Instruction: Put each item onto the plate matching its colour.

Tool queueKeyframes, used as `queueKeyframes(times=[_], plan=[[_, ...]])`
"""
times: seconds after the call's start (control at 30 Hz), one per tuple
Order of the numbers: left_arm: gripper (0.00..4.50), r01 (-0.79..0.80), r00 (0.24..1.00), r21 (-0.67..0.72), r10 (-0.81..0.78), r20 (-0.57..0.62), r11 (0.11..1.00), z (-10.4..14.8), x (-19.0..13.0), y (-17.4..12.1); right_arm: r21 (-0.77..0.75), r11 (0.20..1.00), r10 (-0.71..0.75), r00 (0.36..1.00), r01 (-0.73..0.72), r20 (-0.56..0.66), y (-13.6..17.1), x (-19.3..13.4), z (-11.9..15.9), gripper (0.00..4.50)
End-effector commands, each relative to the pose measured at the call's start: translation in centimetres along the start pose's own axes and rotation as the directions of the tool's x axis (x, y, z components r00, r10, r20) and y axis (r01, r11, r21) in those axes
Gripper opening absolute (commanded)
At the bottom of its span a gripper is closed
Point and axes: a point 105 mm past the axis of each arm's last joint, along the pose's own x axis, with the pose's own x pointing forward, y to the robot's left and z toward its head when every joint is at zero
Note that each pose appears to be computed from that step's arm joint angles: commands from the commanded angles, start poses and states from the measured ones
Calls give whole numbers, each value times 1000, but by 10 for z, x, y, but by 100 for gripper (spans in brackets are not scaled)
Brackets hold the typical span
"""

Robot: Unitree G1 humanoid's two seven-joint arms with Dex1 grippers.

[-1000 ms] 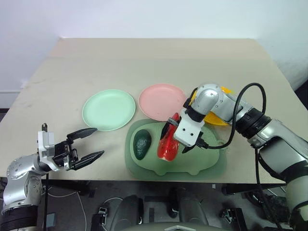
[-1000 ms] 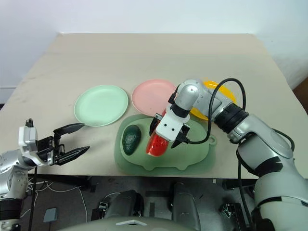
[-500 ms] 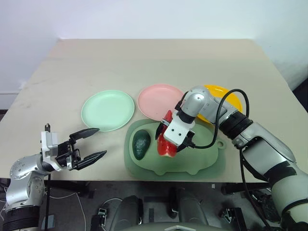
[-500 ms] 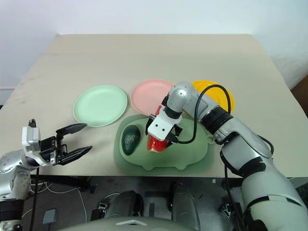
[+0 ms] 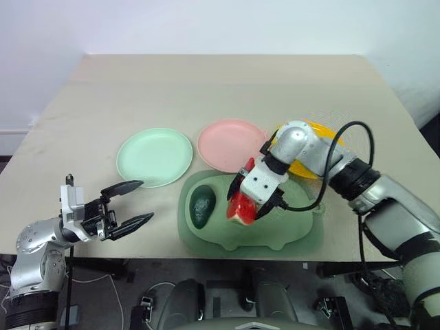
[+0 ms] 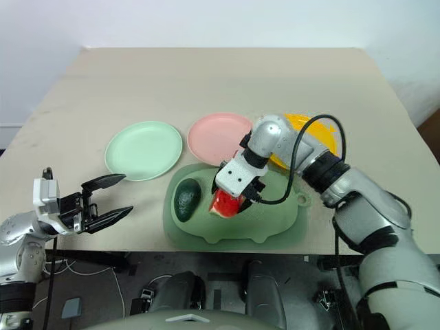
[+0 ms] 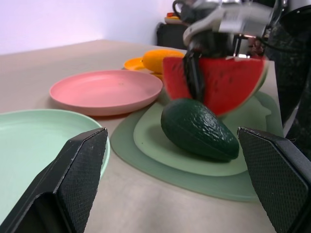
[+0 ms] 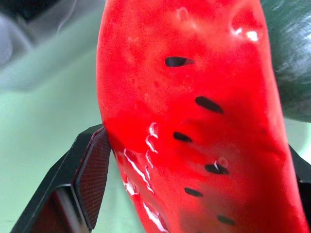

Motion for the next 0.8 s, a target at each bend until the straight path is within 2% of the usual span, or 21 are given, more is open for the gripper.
queueKeyframes(times=[0.03, 0.13, 0.27, 0.37, 0.53, 0.73, 0.8], plan=[[450, 14, 1000, 32, -14, 6, 999, 6, 1, 1, -60, 996, -59, 992, 66, 113, -18, -27, 42, 360], [450, 15, 1000, 31, -15, 4, 999, 6, 2, 2, -33, 990, -131, 984, 136, 122, -35, -39, 42, 360], [450, 17, 1000, 32, -17, 4, 999, 7, 3, 4, 83, 950, -303, 953, 302, -2, -66, -48, 3, 360], [450, 16, 1000, 32, -16, 3, 999, 7, 3, 4, 156, 893, -412, 907, 421, -90, -79, -53, -27, 360], [450, 12, 1000, 29, -12, -1, 1000, 7, 1, 3, 218, 845, -455, 871, 488, -185, -76, -58, -57, 360], [450, 8, 1000, 26, -8, -8, 1000, 6, -1, 2, 286, 788, -496, 838, 545, -229, -76, -64, -72, 360], [450, 9, 1000, 25, -9, -11, 1000, 5, -1, 3, 293, 768, -516, 822, 569, -242, -78, -65, -74, 426]])
